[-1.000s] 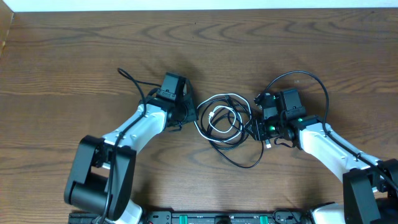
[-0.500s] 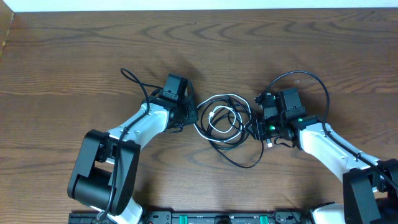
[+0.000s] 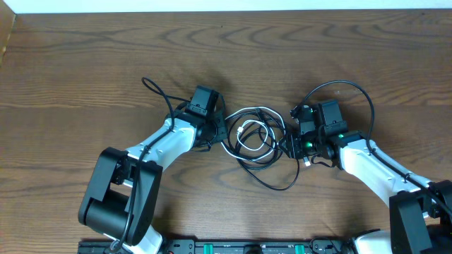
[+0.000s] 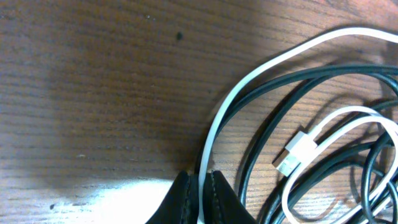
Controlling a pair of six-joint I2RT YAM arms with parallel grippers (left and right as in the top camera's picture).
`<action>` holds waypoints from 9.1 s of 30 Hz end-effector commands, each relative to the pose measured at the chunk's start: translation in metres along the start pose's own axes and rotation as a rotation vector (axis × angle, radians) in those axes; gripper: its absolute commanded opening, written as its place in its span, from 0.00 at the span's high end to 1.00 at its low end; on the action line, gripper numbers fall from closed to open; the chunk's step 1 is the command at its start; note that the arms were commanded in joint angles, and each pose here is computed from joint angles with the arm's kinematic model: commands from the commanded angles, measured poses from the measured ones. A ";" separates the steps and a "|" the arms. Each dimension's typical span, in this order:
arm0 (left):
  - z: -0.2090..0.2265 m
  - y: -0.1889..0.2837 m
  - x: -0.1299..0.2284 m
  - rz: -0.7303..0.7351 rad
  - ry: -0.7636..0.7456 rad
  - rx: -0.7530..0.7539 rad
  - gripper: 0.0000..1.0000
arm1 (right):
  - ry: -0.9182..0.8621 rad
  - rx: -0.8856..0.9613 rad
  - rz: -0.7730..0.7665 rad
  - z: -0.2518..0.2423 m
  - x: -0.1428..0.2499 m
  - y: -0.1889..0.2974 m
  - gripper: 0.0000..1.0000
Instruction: Untangle cables
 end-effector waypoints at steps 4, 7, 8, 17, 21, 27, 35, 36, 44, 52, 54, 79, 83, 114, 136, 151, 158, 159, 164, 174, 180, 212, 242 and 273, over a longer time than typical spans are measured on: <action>0.001 0.004 -0.002 -0.029 0.000 -0.014 0.92 | -0.005 0.002 0.012 0.000 0.003 -0.003 0.56; -0.004 0.019 -0.007 -0.066 0.000 0.025 0.92 | -0.005 0.003 0.012 0.000 0.003 -0.003 0.56; -0.005 0.026 -0.009 -0.084 0.001 0.041 0.92 | -0.005 0.003 0.012 0.000 0.003 -0.003 0.56; 0.004 0.121 -0.027 -0.340 0.002 0.145 0.92 | -0.002 0.003 0.005 0.000 0.001 -0.003 0.57; 0.021 0.131 -0.028 -0.373 0.051 0.066 0.92 | 0.000 0.003 -0.002 0.000 0.000 -0.003 0.57; 0.024 0.128 -0.023 -0.308 0.085 0.076 0.92 | -0.050 0.001 -0.019 0.000 -0.002 -0.003 0.50; -0.023 0.145 0.003 -0.040 -0.542 0.717 0.92 | -0.052 -0.028 -0.110 0.005 -0.016 -0.003 0.37; -0.026 0.148 0.005 -0.036 -0.585 0.768 0.92 | -0.051 -0.026 -0.112 0.005 -0.017 -0.003 0.37; -0.041 0.165 -0.010 -0.144 -0.651 0.912 0.93 | -0.054 -0.003 -0.108 0.003 -0.016 -0.003 0.36; -0.048 0.201 -0.055 -0.308 -0.209 1.008 0.93 | -0.059 0.020 -0.100 0.001 -0.014 -0.005 0.36; -0.045 0.198 -0.060 -0.332 -0.105 0.969 0.93 | -0.061 0.020 -0.095 0.001 -0.014 -0.006 0.36; -0.041 0.185 -0.032 -0.215 -0.619 1.030 0.93 | -0.075 0.037 -0.059 -0.006 -0.009 -0.019 0.35; -0.045 0.190 -0.048 -0.324 -0.444 0.973 0.92 | -0.075 0.037 -0.060 -0.006 -0.009 -0.019 0.35; -0.066 0.185 -0.032 -0.255 -0.486 1.031 0.93 | -0.380 -0.153 -0.548 0.022 -0.079 -0.039 0.87; -0.075 0.213 -0.037 -0.396 -0.644 1.161 0.93 | -0.670 -0.142 -0.151 0.006 -0.030 -0.105 0.98; -0.012 0.150 -0.060 -0.432 0.000 0.503 0.93 | -0.752 -0.072 0.009 -0.015 -0.009 -0.078 0.99; 0.014 0.134 -0.049 -0.383 0.107 0.259 0.92 | -0.723 -0.066 0.001 -0.021 -0.010 -0.075 0.99; 0.019 0.132 -0.047 -0.386 0.124 0.210 0.92 | -0.718 -0.065 -0.003 -0.022 -0.010 -0.074 0.99; 0.044 0.126 -0.036 -0.370 0.238 -0.010 0.92 | -0.650 -0.059 -0.031 -0.027 -0.015 -0.061 0.99; 0.046 0.125 -0.032 -0.347 0.243 -0.031 0.92 | -0.168 -0.078 -0.243 0.003 -0.049 0.002 0.83; 0.046 0.125 -0.032 -0.346 0.243 -0.031 0.92 | -0.071 -0.042 -0.258 0.021 -0.051 0.004 0.64; 0.046 0.125 -0.032 -0.339 0.242 -0.029 0.92 | -0.050 -0.345 -0.329 0.080 -0.072 -0.085 0.94; 0.046 0.124 -0.031 -0.337 0.242 -0.029 0.92 | 0.163 -0.296 -0.306 0.091 -0.073 -0.003 0.69; 0.049 0.120 -0.029 -0.324 0.245 -0.041 0.92 | -0.164 -0.269 -0.354 0.098 -0.088 -0.127 0.65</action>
Point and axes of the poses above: each gripper's point midway between its finger pads, its own y axis back along the fingers, its own z axis along the line the jaws close on, x = y × z, the point moved 10 cm from there along y, back along the fingers, and after that the axes turned 11 degrees about y, right-handed, at the moved point
